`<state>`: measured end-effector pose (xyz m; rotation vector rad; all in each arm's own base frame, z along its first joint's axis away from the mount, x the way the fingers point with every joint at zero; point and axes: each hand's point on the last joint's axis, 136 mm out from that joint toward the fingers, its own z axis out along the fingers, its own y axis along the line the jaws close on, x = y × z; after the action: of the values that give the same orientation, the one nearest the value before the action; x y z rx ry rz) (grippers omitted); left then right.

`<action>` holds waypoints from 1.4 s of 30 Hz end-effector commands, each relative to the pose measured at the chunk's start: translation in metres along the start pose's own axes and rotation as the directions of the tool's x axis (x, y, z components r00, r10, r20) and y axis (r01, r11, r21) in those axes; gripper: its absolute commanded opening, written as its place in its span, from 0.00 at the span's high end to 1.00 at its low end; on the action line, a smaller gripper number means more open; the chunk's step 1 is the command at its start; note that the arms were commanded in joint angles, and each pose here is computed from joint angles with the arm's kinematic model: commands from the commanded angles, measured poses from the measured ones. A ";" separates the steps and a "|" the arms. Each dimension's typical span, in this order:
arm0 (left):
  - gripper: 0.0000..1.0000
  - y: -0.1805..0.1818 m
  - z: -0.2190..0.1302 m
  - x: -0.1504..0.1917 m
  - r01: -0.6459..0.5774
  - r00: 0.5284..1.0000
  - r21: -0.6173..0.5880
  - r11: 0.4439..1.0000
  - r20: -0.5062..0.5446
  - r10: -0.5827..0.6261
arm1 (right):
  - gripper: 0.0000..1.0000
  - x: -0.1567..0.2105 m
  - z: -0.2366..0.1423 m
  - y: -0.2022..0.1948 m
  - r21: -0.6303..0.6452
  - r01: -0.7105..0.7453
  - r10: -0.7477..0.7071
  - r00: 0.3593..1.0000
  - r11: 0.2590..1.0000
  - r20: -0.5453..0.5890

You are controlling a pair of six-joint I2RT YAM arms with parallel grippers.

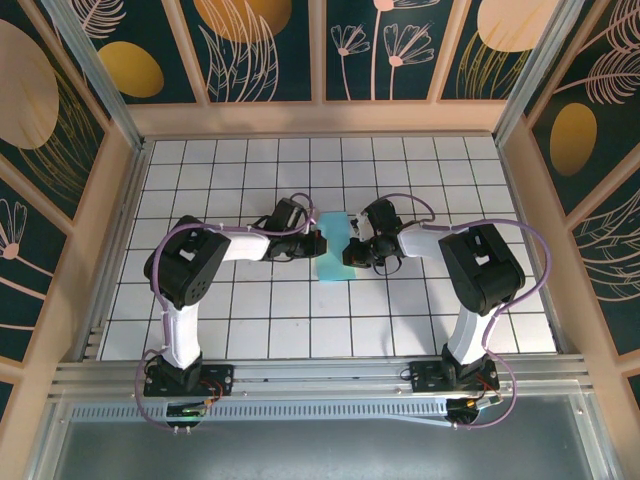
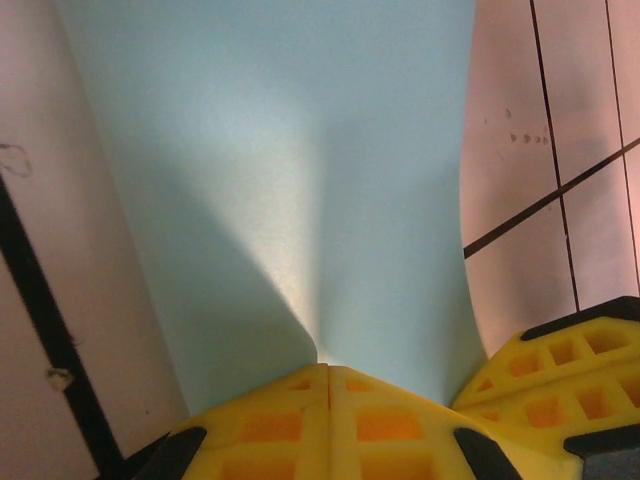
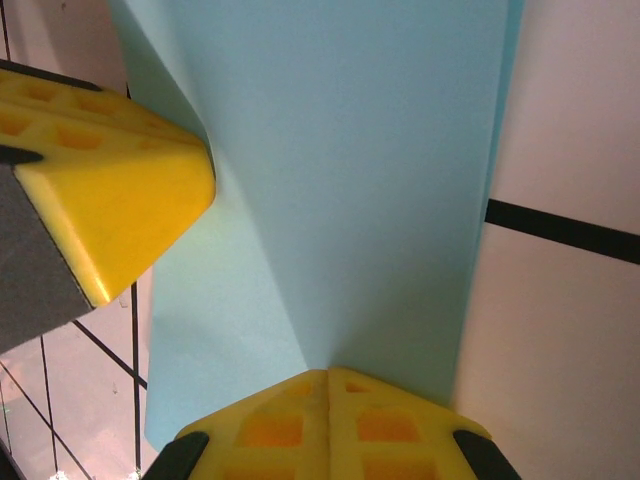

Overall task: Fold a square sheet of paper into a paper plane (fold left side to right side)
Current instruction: First fold the square sheet of paper in half at the center of the table.

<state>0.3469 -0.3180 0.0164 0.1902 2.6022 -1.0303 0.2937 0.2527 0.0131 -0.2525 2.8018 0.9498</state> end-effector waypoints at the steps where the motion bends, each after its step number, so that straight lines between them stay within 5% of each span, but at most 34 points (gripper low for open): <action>1: 0.96 0.022 -0.001 -0.011 0.010 0.999 -0.059 0.998 0.041 -0.008 | 1.00 0.044 0.015 -0.068 0.263 -0.045 0.074 0.992 0.964 -0.103; 28: 0.97 0.053 -0.009 -0.075 0.013 0.990 -0.172 0.985 0.139 0.011 | 1.00 0.044 0.010 -0.072 0.263 -0.049 0.076 0.993 0.964 -0.094; 34: 0.98 0.028 -0.044 -0.080 -0.045 0.973 -0.133 0.990 0.217 0.073 | 1.00 0.040 0.007 -0.070 0.259 -0.036 0.062 0.994 0.965 -0.091; 42: 0.98 -0.015 -0.058 -0.047 -0.088 0.975 0.089 0.992 0.210 0.068 | 1.00 0.037 0.009 -0.070 0.258 -0.034 0.060 0.994 0.966 -0.094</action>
<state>0.3832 -0.2720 0.0700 0.1394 2.4018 -0.9588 0.3030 0.2534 0.0138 -0.2900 2.7495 0.9253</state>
